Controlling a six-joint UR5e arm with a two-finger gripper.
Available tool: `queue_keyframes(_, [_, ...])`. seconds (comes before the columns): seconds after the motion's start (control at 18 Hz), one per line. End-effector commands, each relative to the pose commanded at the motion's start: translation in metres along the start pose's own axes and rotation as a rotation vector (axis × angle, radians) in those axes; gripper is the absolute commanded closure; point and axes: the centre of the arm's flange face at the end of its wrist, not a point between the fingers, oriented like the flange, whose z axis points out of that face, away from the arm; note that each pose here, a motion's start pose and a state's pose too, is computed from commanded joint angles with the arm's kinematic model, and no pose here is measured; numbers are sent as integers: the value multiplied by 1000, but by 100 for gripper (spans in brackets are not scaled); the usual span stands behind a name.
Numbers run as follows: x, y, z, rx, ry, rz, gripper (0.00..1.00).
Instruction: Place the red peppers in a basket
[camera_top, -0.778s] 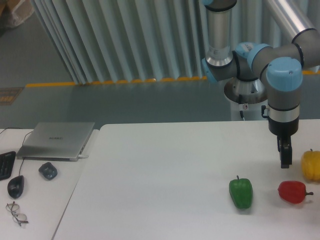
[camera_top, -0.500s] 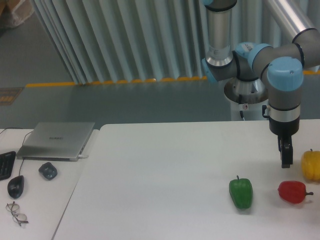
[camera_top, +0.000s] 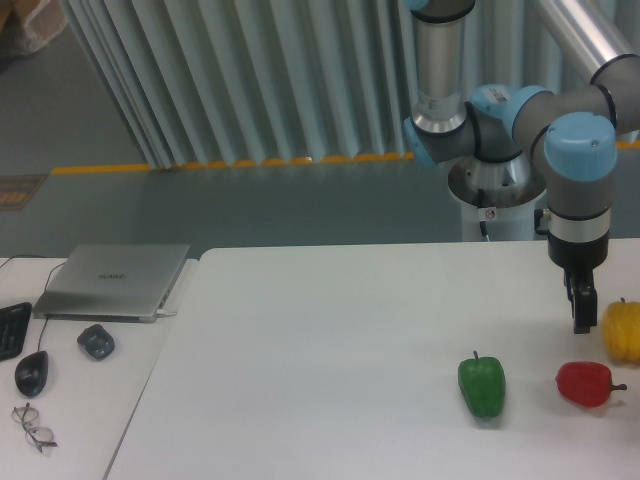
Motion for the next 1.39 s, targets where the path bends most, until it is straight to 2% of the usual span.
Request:
queue_keyframes(0.44, [-4, -4, 22, 8, 29, 6, 0])
queue_keyframes(0.61, [-19, -14, 37, -13, -19, 35, 0])
queue_keyframes(0.94, [-38, -13, 49, -20, -28, 68, 0])
queue_keyframes(1.22, [-47, -11, 69, -28, -20, 101, 0])
queue_keyframes(1.39, [-49, -5, 81, -81, 4, 104, 0])
